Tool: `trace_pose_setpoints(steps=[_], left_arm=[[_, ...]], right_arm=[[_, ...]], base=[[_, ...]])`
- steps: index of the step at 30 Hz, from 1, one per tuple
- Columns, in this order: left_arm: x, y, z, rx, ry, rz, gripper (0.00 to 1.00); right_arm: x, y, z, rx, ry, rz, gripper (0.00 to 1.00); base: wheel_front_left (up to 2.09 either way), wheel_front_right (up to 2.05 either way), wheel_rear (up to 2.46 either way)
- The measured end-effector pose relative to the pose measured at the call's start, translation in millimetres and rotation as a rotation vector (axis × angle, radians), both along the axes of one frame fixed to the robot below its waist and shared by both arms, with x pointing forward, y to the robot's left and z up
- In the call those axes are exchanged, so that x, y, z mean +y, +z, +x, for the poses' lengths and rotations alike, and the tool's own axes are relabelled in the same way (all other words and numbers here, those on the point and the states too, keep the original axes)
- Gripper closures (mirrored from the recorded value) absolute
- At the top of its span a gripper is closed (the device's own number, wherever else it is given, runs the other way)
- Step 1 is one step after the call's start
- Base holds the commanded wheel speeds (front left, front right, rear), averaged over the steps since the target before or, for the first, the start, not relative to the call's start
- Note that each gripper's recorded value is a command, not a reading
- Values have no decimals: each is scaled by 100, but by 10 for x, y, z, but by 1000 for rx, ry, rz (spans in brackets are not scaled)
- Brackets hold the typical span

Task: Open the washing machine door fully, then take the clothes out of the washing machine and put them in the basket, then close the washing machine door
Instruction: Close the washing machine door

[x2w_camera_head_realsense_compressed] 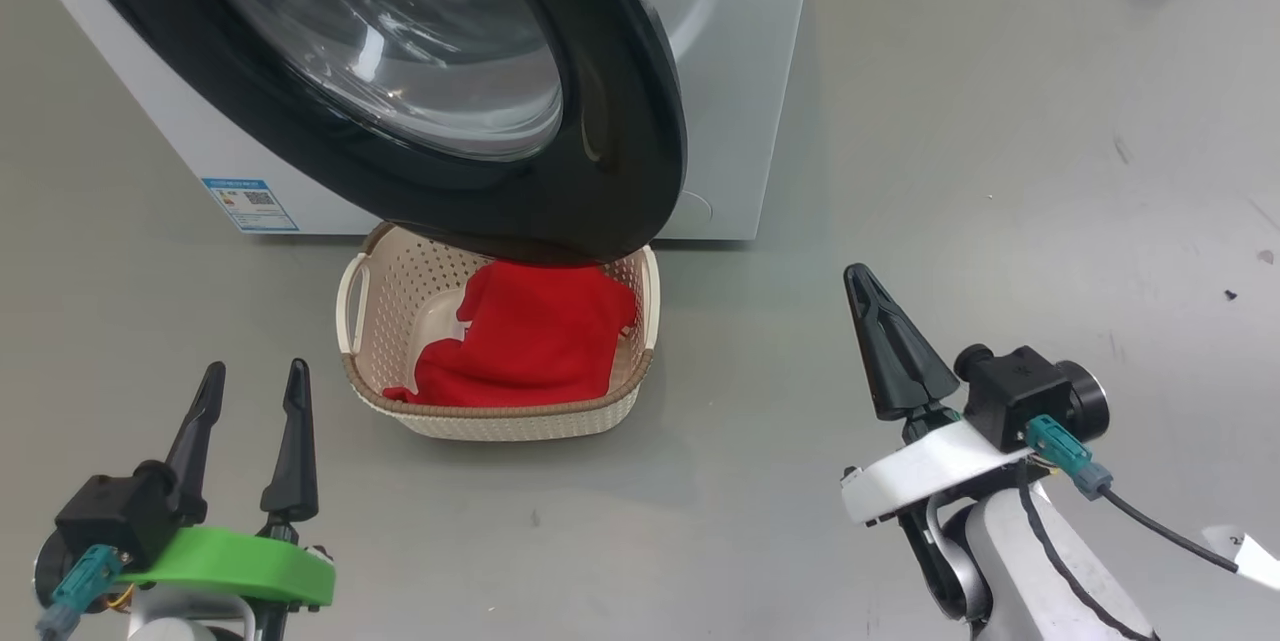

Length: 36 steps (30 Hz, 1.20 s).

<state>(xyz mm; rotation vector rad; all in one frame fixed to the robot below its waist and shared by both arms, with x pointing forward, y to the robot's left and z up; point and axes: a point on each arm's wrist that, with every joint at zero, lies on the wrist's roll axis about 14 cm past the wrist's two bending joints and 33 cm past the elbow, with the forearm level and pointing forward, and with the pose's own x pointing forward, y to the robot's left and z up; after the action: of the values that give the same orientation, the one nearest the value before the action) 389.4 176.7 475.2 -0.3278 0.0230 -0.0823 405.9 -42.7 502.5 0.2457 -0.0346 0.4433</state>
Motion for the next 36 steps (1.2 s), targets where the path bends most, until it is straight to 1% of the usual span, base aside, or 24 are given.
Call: trace_pose_setpoints(steps=[6, 16, 25, 36], left_arm=[[-8, -93, 12, 26, 9, -15, 0], [53, -166, 136, 41, 24, -5, 0], [101, -230, 240, 52, 50, -16, 0], [293, -428, 250, 111, 106, 5, 0]], right_arm=[[292, -48, 56, -28, 119, -66, 100], [758, -125, 215, -55, 284, -120, 100], [915, -264, 451, -45, 334, -138, 100], [1003, -466, 824, -19, 337, -133, 100]], base=[[0, 0, 0], [0, 0, 0], [0, 0, 0], [0, 0, 0]])
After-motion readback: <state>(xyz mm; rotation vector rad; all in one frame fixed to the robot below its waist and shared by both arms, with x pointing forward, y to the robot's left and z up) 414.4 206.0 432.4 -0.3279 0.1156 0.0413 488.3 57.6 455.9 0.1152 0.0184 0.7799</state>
